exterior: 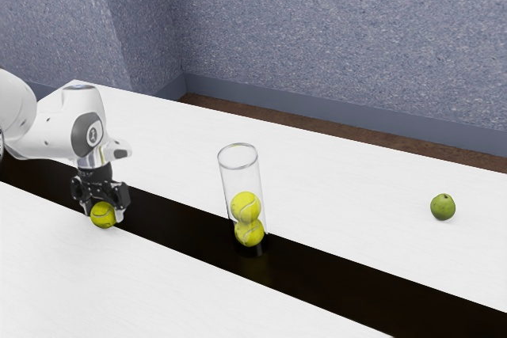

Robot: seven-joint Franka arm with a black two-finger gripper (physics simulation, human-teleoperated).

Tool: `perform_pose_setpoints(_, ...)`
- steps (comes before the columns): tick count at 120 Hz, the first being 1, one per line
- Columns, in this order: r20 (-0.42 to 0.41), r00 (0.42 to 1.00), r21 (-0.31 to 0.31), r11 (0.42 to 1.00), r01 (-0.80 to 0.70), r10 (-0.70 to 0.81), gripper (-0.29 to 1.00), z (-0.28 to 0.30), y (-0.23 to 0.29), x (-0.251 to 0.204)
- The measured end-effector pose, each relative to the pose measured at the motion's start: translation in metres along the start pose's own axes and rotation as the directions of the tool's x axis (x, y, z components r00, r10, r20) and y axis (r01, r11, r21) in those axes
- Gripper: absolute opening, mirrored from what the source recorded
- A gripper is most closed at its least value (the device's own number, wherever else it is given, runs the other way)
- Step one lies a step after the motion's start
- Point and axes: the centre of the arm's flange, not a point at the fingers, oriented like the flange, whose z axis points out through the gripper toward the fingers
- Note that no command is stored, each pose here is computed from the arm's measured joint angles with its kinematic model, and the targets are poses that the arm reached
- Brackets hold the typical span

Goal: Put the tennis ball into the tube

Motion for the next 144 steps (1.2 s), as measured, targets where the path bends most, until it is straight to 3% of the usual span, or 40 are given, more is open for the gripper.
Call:
perform_pose_setpoints(40,-0.002,1.000,-0.017,1.000,-0.017,0.017,0.70,0.005,-0.003,0.005)
perform_pose_setpoints(69,-0.003,1.000,-0.029,0.999,-0.026,0.026,0.49,0.006,-0.003,0.005)
perform_pose_setpoints(99,-0.013,0.999,-0.026,0.999,-0.046,0.046,0.43,0.000,0.002,0.005)
perform_pose_setpoints(144,-0.270,0.929,0.030,0.966,-0.255,0.254,0.36,-0.183,0.116,-0.032)
